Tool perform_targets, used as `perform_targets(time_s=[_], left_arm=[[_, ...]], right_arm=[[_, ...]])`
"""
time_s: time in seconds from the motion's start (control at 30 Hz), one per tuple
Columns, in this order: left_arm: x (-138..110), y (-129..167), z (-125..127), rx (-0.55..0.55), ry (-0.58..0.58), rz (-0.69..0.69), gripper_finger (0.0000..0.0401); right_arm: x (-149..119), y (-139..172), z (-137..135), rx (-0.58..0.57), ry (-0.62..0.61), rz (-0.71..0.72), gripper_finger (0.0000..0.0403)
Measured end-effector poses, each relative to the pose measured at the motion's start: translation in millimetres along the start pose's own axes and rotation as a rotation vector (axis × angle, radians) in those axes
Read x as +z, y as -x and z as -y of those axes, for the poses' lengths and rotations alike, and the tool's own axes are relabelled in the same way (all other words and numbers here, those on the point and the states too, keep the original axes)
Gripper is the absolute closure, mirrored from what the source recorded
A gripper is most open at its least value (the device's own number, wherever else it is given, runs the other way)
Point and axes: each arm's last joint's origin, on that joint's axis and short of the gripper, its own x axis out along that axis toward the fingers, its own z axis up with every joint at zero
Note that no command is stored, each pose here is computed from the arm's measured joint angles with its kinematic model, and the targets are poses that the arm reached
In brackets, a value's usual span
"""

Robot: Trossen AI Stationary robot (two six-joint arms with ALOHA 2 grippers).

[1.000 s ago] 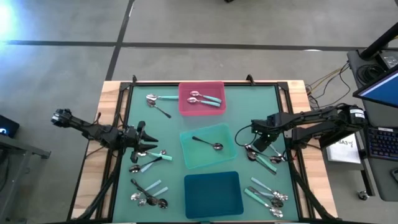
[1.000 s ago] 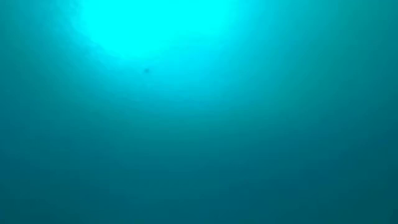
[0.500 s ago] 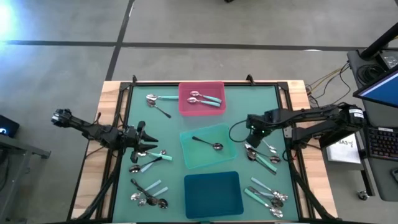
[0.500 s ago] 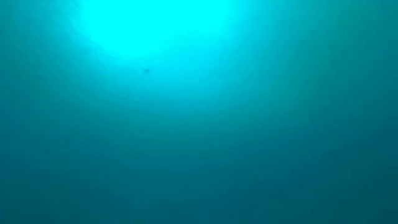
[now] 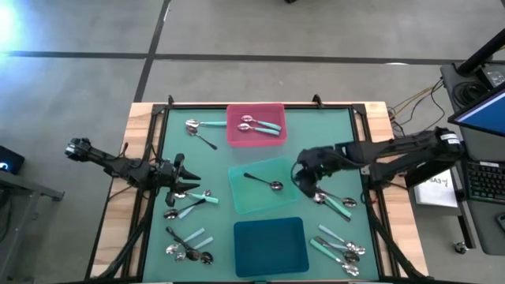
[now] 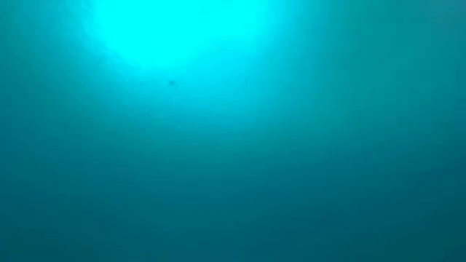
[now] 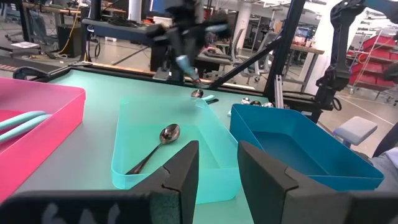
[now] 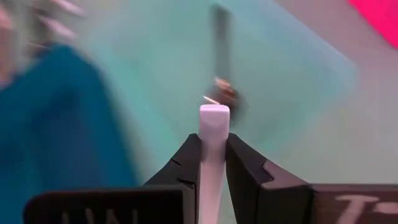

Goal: Sort silverware by color (type)
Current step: Put the blue spoon into the blue bin

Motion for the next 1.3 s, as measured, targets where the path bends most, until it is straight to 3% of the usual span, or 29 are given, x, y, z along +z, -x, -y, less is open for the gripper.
perform_targets(time_s=[0.27,0.7,1.0,1.3], left_arm=[[0,0,0,0.0,0.0,0.0,0.0305],[-1,0,0,0.001,-0.002,-0.005,0.0305],[0,0,0,0.001,-0.001,-0.004,0.0305],[-1,0,0,0.001,-0.002,-0.005,0.0305]], right_arm=[[-5,-5,-73,0.258,0.137,0.09,0.0365],[-14,-69,-146,0.313,0.453,-0.009,0.0365],[-23,-101,-152,0.317,0.52,-0.096,0.0363],[-29,-101,-155,0.319,0.487,-0.122,0.0285]])
